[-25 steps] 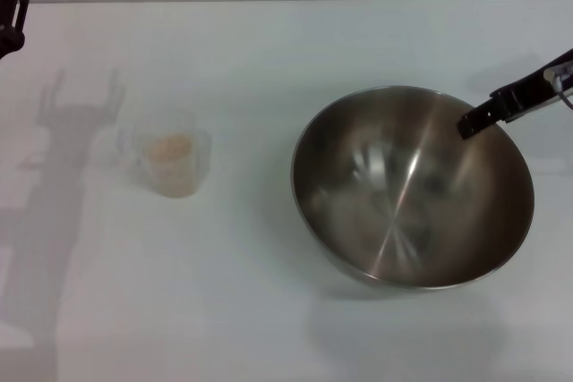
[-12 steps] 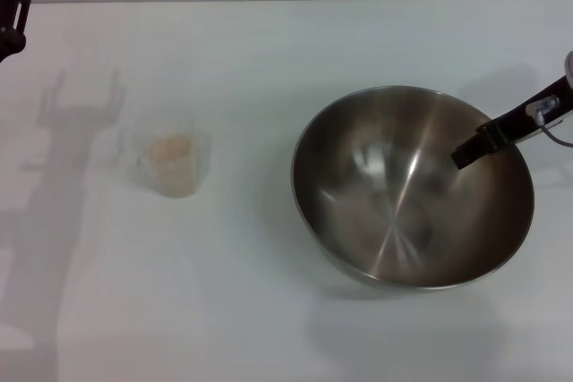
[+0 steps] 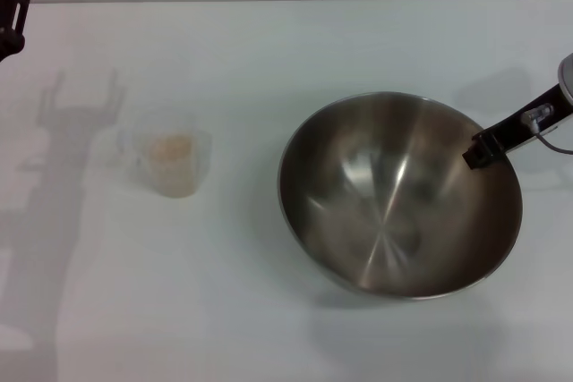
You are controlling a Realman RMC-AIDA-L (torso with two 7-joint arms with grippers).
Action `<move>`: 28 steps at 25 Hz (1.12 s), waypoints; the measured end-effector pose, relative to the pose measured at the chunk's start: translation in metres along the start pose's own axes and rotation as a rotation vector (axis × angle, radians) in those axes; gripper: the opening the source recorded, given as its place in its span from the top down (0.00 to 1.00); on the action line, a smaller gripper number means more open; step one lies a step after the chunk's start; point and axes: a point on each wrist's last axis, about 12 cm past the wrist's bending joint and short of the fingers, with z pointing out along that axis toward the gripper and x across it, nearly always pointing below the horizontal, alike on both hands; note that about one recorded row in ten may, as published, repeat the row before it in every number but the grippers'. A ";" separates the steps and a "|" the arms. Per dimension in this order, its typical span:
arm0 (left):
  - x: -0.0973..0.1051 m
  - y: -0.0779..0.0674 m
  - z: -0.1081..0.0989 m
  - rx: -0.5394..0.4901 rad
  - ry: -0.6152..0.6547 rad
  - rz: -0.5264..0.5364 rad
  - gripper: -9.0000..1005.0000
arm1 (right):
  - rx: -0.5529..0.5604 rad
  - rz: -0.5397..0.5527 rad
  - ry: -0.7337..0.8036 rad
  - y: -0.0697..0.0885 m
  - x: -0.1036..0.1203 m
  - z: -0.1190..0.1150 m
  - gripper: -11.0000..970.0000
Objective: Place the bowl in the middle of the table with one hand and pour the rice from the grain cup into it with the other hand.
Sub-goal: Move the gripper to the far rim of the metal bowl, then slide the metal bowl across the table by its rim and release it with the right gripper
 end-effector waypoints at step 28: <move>-0.001 -0.002 0.002 0.008 -0.004 -0.004 0.26 | -0.009 -0.046 -0.216 0.012 -0.034 -0.017 0.98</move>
